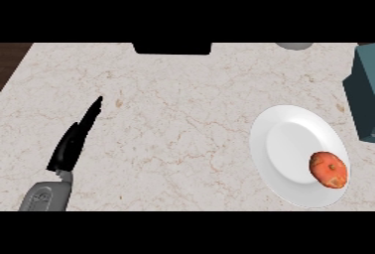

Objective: Pick the lemon from the plate and place it in the cardboard box

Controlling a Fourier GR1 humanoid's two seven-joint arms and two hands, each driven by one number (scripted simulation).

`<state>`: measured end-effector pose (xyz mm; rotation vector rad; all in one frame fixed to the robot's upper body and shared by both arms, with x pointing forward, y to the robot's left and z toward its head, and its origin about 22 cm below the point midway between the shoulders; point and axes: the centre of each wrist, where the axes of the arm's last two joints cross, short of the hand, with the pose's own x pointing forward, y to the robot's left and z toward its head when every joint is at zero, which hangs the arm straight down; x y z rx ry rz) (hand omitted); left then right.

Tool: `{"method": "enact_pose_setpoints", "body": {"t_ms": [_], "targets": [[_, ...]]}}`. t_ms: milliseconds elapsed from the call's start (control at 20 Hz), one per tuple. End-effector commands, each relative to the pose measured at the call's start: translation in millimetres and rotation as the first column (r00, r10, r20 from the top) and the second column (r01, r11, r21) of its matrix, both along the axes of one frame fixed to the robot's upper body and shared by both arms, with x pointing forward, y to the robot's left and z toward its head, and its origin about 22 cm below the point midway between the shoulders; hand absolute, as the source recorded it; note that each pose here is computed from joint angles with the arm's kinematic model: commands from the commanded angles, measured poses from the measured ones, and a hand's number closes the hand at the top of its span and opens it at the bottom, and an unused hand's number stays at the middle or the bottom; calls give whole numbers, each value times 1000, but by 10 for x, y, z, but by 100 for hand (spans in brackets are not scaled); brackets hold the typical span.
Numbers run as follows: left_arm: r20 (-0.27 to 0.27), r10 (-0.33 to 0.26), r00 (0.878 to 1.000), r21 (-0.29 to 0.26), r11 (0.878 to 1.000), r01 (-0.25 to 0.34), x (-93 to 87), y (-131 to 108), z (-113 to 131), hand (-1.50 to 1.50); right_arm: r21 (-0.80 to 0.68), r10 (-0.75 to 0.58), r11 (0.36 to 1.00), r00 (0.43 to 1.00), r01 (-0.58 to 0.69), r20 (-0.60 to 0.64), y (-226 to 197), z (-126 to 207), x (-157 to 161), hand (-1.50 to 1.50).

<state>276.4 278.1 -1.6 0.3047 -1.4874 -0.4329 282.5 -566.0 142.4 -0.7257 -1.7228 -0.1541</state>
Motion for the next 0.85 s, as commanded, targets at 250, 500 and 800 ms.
{"method": "enact_pose_setpoints", "body": {"t_ms": [250,500,800], "targets": [[8,-5,1000,-2,1000,5,-62,48,-43,0,25,-104,995,989,101,109,-370,-202,-552,-150],[9,-2,1000,4,1000,2,-51,3,-91,0,26,-105,994,990,103,95,-567,-49,-845,-150],[15,-13,1000,0,1000,13,22,13,46,0,-17,-91,996,992,93,91,-567,-245,-958,-150]]}}
